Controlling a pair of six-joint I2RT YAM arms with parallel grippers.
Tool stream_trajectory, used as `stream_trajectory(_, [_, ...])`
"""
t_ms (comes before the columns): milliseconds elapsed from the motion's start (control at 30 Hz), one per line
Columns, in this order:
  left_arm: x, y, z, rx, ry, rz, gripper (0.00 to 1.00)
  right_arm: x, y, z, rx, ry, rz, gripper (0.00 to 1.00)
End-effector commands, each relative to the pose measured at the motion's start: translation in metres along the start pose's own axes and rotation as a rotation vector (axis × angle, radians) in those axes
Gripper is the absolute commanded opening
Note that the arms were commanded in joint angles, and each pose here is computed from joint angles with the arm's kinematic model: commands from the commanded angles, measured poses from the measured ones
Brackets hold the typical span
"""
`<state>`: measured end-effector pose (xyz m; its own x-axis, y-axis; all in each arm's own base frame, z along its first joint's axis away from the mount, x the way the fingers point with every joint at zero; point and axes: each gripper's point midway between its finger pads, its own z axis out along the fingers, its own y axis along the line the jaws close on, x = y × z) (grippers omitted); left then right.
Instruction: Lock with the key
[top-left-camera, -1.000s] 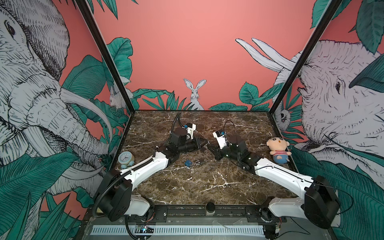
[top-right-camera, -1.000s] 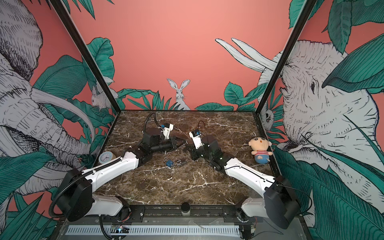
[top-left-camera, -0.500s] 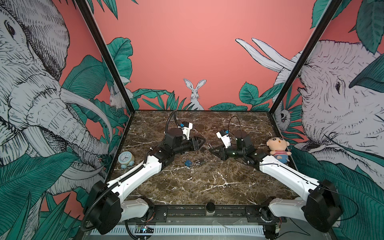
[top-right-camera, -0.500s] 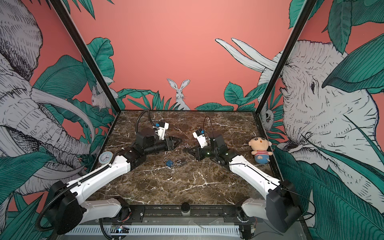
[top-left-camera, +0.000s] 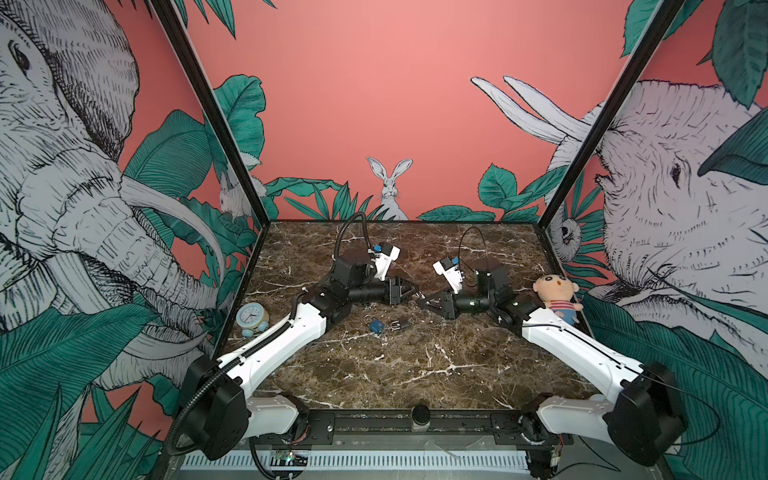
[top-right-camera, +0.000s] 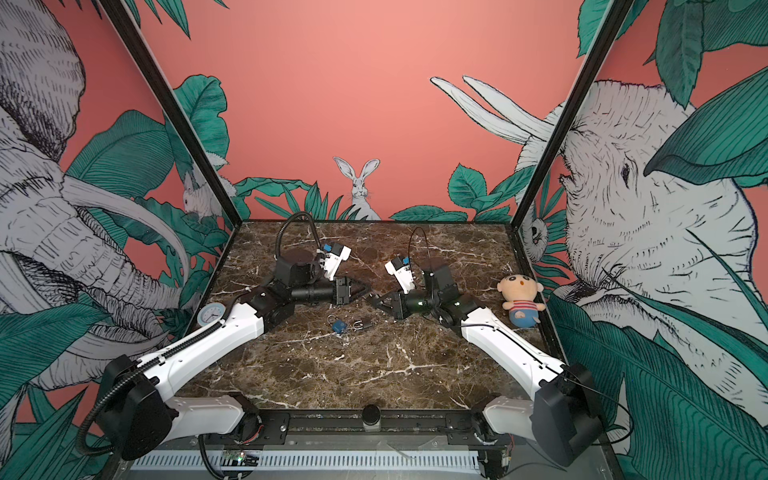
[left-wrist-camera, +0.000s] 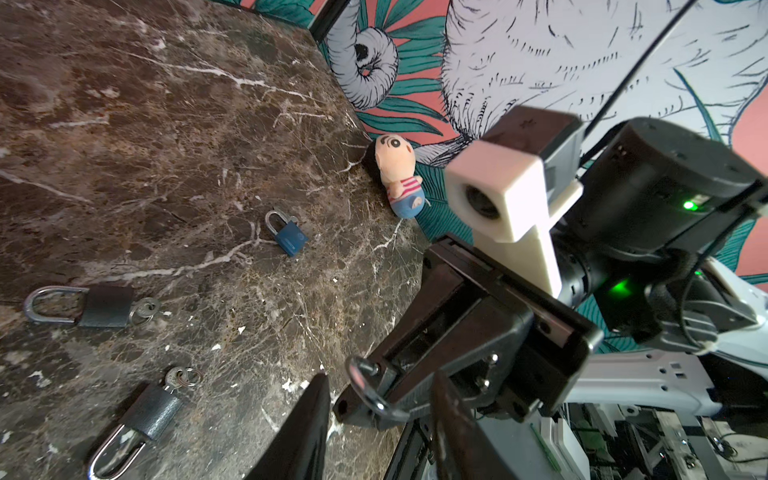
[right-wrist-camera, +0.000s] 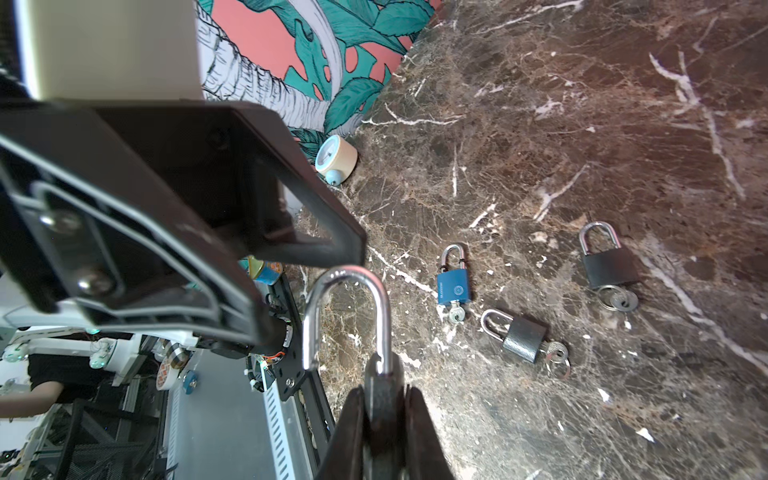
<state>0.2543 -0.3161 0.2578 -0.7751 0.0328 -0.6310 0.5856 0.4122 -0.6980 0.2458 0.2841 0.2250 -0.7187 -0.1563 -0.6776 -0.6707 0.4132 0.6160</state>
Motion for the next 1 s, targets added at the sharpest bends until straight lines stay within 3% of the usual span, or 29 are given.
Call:
stream_trajectory(0, [0.002, -0.009, 0.002, 0.035, 0.042, 0.033, 0.42, -0.013, 0.011, -0.003, -0.041, -0.025, -0.025, 0.0])
stream_trajectory(967, [0.008, 0.001, -0.011, -0.01, 0.009, 0.048, 0.38, -0.021, 0.027, -0.011, -0.112, -0.018, -0.02, 0.0])
